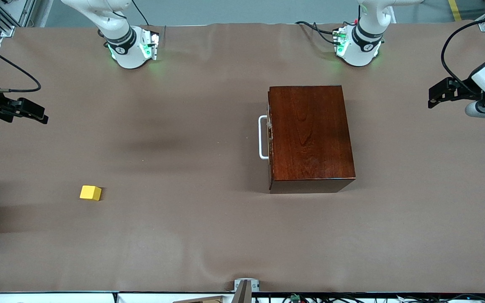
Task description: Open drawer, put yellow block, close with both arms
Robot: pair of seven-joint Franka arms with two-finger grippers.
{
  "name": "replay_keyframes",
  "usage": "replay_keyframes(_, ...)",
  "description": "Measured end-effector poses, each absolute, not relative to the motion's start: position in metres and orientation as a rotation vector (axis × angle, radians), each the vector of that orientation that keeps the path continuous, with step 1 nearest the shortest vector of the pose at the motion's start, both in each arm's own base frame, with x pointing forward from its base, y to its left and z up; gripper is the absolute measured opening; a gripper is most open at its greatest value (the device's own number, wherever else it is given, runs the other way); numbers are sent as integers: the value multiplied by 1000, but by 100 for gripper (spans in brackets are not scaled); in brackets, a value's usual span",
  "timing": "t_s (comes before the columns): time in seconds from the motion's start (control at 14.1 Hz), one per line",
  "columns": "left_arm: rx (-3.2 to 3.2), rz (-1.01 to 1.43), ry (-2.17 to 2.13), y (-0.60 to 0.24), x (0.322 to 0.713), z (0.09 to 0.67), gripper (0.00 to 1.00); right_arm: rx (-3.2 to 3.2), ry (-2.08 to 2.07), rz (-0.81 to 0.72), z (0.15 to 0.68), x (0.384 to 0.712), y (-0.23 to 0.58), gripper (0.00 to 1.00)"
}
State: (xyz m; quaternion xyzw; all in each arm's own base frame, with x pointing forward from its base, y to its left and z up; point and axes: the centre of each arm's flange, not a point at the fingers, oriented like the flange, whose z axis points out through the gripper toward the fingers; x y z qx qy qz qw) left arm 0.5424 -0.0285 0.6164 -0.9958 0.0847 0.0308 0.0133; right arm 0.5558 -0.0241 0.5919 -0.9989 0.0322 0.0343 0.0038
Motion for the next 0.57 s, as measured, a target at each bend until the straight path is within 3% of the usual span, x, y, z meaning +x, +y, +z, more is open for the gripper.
replay_keyframes(0.57,-3103,77,258,-32,544,619,100,-3130,101,107,592,556,-24,100)
